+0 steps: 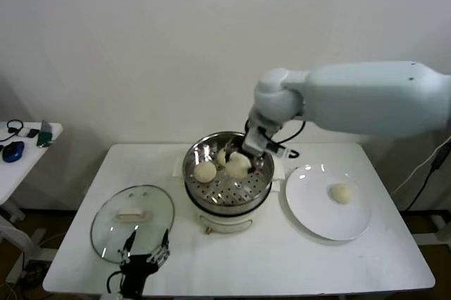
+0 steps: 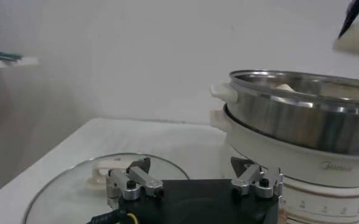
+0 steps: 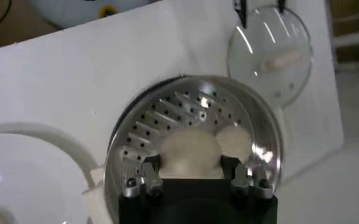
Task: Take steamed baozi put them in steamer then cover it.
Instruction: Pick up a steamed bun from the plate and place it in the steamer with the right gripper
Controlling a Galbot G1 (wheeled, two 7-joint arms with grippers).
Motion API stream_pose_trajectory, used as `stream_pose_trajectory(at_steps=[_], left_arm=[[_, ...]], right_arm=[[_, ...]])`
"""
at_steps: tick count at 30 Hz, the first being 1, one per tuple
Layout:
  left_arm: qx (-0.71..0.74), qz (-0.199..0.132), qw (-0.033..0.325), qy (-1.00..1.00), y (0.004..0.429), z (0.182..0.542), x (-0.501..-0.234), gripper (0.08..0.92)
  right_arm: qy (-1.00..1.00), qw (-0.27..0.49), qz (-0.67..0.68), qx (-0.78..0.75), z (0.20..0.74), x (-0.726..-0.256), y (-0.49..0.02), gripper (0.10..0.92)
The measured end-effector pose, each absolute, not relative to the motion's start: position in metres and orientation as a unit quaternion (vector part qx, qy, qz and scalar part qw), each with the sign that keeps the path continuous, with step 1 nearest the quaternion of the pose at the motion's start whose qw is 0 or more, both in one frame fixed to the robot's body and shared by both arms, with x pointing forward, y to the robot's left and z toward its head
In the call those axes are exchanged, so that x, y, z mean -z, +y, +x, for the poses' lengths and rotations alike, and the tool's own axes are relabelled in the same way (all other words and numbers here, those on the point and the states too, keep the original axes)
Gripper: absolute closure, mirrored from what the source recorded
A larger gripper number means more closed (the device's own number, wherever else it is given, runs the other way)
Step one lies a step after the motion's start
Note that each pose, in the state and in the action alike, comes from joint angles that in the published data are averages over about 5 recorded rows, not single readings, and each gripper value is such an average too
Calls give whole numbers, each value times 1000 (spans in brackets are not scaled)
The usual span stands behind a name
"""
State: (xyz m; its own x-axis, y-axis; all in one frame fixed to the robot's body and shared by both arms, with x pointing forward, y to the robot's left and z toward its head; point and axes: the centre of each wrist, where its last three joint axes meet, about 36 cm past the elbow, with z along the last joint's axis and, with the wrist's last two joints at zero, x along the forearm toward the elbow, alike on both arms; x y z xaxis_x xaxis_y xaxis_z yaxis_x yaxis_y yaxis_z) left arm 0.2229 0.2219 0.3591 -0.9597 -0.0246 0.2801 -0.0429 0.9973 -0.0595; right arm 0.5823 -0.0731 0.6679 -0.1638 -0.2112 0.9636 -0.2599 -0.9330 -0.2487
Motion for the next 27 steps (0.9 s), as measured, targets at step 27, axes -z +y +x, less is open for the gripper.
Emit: stream_pose_trajectory(at_steps=[27], left_arm=[[-31,18,139,-990,221,220,-360,177]], right_arm=[[-142,-18,651,-746,601,-606,-64,212]])
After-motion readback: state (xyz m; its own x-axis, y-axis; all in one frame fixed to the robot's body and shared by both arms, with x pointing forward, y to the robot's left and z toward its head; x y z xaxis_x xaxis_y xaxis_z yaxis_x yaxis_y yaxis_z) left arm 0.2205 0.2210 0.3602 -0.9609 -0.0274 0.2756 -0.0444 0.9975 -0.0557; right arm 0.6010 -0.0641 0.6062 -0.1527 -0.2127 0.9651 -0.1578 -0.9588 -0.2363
